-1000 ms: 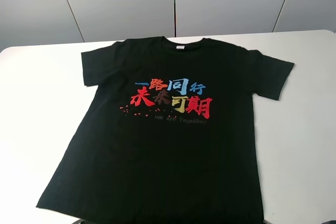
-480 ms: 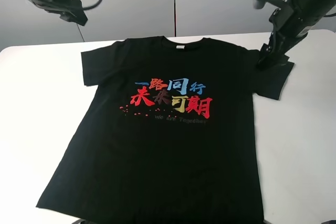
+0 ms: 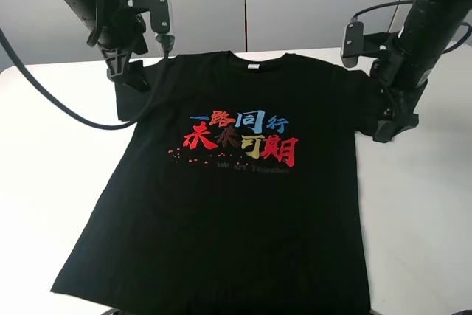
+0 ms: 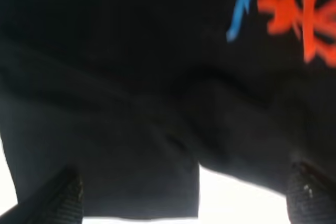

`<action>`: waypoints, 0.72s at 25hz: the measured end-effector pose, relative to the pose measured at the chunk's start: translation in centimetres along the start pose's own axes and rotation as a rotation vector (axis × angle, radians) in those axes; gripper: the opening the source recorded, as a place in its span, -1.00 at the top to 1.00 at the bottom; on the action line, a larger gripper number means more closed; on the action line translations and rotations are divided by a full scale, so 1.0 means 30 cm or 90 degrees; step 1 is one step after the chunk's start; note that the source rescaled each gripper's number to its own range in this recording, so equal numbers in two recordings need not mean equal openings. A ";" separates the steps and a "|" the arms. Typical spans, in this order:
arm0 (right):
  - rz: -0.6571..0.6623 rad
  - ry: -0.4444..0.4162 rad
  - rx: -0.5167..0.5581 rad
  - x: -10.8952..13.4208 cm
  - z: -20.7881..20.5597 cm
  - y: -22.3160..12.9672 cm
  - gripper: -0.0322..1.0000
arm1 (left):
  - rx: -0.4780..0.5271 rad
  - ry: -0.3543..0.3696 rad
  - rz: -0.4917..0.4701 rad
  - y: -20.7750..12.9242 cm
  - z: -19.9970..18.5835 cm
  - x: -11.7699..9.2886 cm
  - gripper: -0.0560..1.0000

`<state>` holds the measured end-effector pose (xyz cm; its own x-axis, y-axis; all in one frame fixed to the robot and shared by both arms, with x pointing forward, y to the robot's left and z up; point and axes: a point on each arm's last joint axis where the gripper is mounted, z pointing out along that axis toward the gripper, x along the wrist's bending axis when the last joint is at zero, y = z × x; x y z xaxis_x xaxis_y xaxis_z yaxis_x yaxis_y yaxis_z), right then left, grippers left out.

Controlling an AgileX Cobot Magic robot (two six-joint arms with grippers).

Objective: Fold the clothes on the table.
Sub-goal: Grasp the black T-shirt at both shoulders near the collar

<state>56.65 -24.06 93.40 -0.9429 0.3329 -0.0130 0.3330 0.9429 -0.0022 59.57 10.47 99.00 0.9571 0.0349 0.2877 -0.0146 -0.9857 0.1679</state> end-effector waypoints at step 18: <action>-0.082 0.022 0.017 0.090 0.140 0.179 -1.00 | 0.078 -0.095 0.129 -0.095 0.226 -0.138 -1.00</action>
<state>55.96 -18.13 89.16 -0.9777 0.2089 0.0232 0.2082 0.9777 -0.0281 57.60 12.00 90.94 0.9705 -0.1801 0.1606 -0.1830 -0.9831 0.0036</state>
